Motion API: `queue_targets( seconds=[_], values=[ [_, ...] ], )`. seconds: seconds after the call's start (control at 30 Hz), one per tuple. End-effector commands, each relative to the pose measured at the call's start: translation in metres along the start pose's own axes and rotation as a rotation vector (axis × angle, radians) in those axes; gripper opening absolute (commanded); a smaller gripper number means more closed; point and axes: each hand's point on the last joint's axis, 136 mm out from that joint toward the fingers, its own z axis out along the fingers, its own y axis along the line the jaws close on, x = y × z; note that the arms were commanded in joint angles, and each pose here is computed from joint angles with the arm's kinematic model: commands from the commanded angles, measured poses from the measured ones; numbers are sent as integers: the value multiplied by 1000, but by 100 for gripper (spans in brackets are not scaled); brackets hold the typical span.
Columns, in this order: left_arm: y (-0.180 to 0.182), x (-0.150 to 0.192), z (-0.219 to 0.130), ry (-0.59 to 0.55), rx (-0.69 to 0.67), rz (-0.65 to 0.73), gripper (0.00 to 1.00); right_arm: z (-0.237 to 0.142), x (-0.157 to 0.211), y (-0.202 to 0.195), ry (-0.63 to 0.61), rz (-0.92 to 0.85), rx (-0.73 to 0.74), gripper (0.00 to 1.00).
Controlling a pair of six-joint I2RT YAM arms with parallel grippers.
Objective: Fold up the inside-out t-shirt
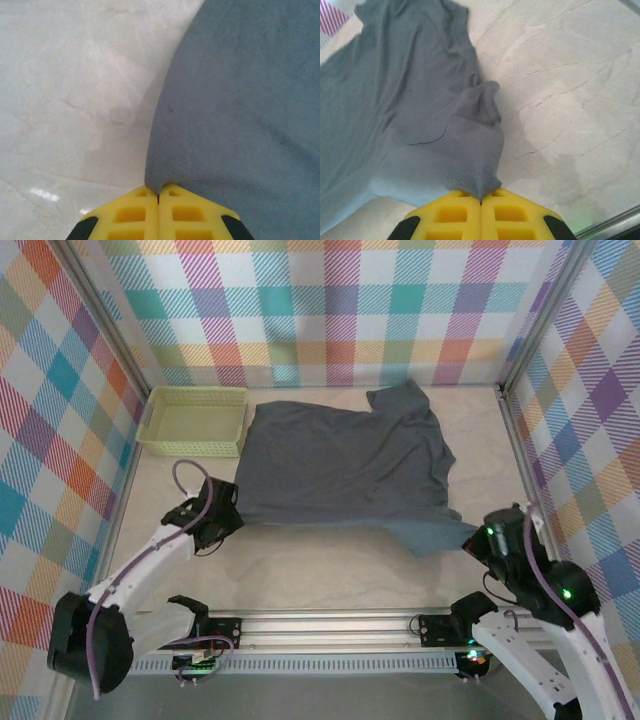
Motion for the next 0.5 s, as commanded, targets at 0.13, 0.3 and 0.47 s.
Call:
queue_targets(
  seconds=[0.13, 0.3, 0.47],
  values=[
    [17, 44, -6, 61, 89, -130, 0, -14, 2, -35, -46, 135, 63, 0],
    [32, 62, -10, 88, 53, -109, 0, 11, 31, -19, 92, 153, 30, 0],
    [21, 41, -18, 68, -5, 7, 0, 42, 48, -6, 178, 87, 77, 0]
  ],
)
